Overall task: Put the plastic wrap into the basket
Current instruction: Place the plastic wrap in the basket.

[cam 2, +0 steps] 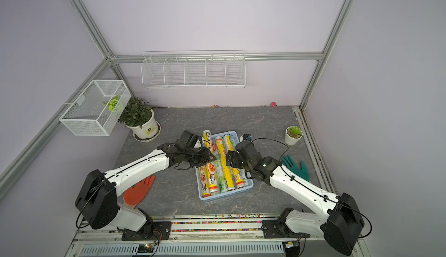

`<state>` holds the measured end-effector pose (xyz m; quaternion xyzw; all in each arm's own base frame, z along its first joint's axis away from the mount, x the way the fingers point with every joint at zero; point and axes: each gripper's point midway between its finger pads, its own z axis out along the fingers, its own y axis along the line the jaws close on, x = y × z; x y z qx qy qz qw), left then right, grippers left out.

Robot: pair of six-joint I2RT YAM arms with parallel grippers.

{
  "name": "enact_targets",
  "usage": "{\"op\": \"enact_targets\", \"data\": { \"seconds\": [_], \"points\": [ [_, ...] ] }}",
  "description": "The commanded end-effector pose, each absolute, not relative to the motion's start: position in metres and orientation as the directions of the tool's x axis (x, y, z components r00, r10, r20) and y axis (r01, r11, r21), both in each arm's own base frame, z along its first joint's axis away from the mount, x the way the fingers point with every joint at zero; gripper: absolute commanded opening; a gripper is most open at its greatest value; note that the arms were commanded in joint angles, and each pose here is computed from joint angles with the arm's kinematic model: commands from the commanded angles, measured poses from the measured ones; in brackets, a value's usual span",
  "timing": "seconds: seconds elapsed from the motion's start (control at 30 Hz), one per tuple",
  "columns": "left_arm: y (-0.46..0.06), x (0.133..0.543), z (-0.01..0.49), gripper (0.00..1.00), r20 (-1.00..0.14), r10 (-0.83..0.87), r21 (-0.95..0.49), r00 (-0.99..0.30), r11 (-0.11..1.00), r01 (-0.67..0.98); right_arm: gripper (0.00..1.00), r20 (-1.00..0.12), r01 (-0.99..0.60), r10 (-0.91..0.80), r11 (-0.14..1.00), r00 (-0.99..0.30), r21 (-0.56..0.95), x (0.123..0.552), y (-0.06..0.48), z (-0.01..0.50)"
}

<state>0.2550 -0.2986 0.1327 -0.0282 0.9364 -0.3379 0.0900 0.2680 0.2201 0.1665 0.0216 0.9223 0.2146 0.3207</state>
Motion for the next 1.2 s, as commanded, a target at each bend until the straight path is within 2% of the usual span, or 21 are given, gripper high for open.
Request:
{"op": "enact_targets", "data": {
  "seconds": [0.0,0.17,0.3,0.7,0.97,1.17],
  "points": [
    [-0.305,0.265,0.136,0.12,-0.148,-0.152,-0.634,-0.977,0.773,-0.024,0.96,-0.566,-0.108,0.168,0.900,-0.807,0.422,0.268,0.223,0.164],
    [-0.309,0.261,0.117,0.12,-0.079,-0.159,-0.625,-0.984,0.777,-0.075,0.97,-0.544,-0.112,0.149,0.902,-0.826,0.416,0.267,0.227,0.154],
    [-0.311,0.261,0.112,0.13,-0.068,-0.156,-0.613,-0.985,0.786,-0.082,0.97,-0.533,-0.115,0.139,0.902,-0.835,0.415,0.266,0.229,0.151],
    [-0.315,0.260,0.091,0.23,-0.018,-0.143,-0.546,-0.989,0.831,-0.110,0.97,-0.529,-0.079,0.129,0.932,-0.839,0.354,0.267,0.215,0.139],
    [-0.311,0.260,0.085,0.42,-0.019,-0.151,-0.496,-0.988,0.860,-0.122,0.97,-0.538,-0.077,0.121,0.941,-0.834,0.331,0.267,0.210,0.139],
    [-0.306,0.261,0.087,0.49,-0.030,-0.155,-0.474,-0.987,0.872,-0.123,0.97,-0.541,-0.074,0.121,0.943,-0.832,0.325,0.267,0.209,0.139]
  ]
}}
